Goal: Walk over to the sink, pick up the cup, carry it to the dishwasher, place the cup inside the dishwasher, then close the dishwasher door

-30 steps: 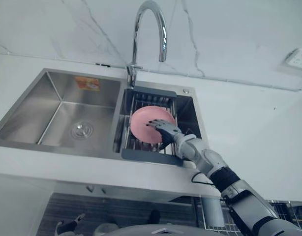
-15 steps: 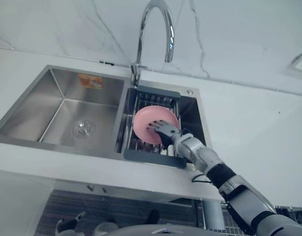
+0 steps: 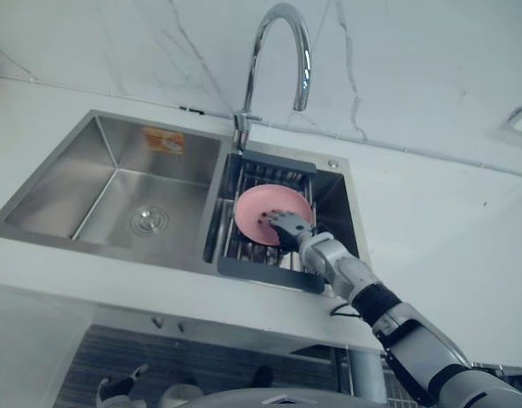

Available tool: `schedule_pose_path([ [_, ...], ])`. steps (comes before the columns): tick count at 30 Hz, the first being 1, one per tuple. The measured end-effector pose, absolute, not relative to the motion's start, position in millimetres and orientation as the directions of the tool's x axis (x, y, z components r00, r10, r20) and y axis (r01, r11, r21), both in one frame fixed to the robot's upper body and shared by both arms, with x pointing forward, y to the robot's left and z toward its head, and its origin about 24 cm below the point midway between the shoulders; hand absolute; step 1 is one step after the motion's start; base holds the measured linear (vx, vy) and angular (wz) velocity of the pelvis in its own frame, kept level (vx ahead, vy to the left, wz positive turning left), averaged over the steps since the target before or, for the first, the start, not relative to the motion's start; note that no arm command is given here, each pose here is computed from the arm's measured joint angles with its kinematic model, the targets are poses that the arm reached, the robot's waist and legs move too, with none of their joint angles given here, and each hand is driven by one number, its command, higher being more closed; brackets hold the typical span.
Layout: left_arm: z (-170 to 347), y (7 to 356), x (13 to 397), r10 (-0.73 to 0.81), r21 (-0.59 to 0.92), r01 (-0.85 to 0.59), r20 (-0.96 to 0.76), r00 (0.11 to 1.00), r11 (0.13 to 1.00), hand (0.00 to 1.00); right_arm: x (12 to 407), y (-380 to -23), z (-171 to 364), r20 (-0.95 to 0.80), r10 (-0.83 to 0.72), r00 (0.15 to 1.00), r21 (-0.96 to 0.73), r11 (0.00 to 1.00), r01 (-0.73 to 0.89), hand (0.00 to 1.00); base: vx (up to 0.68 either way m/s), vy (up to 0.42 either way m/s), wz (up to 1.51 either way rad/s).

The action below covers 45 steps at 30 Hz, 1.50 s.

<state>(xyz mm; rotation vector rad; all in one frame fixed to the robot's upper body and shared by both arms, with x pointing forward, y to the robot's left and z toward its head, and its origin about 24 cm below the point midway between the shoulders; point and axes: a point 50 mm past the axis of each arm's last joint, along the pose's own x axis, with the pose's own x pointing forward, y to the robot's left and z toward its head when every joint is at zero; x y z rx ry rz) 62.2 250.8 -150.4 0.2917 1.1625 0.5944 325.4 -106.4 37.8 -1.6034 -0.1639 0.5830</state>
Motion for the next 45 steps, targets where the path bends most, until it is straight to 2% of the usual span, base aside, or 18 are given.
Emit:
schedule_pose_path([
  [11,-148.3,250.9,67.1,0.587,0.514,-0.293,-0.759,0.282,0.806,0.0,327.3,-107.2,44.8,-0.134,0.429,0.893,-0.991,-0.069,-0.116,1.0,0.0,0.0,-0.01],
  [14,-145.2,248.4,75.2,0.577,0.512,-0.269,-0.757,0.306,0.816,0.0,325.0,-104.2,45.6,-0.047,0.413,0.91,-0.999,-0.019,-0.042,1.0,0.0,0.0,0.0],
  [16,-144.2,245.8,82.3,0.567,0.503,-0.264,-0.76,0.317,0.823,0.0,323.3,-102.9,49.2,0.095,0.369,0.925,-0.994,0.079,0.071,1.0,0.0,0.0,0.0],
  [21,-143.7,246.6,83.0,0.561,0.495,-0.269,-0.762,0.323,0.826,0.0,321.5,-106.0,72.7,0.251,0.379,0.891,-0.967,0.147,0.21,1.0,0.0,0.006,-0.05],
  [31,-143.1,249.1,82.6,0.558,0.484,-0.283,-0.759,0.334,0.828,0.0,315.0,-102.9,79.0,0.271,0.423,0.864,-0.956,0.22,0.192,1.0,0.01,0.026,-0.07],
  [32,-143.3,249.4,82.1,0.556,0.483,-0.282,-0.761,0.333,0.829,0.0,314.4,-102.5,77.3,0.253,0.431,0.866,-0.961,0.216,0.173,0.0,0.0,0.0,0.0],
  [37,-145.9,249.8,76.7,0.554,0.488,-0.269,-0.774,0.307,0.831,0.0,313.8,-100.2,69.3,0.121,0.459,0.88,-0.984,0.169,0.047,0.0,0.0,0.0,0.0],
  [45,-146.5,249.9,77.4,0.552,0.49,-0.262,-0.781,0.292,0.831,0.0,308.3,-96.8,69.9,0.043,0.497,0.866,-0.994,0.108,-0.013,0.0,0.0,0.0,0.0],
])
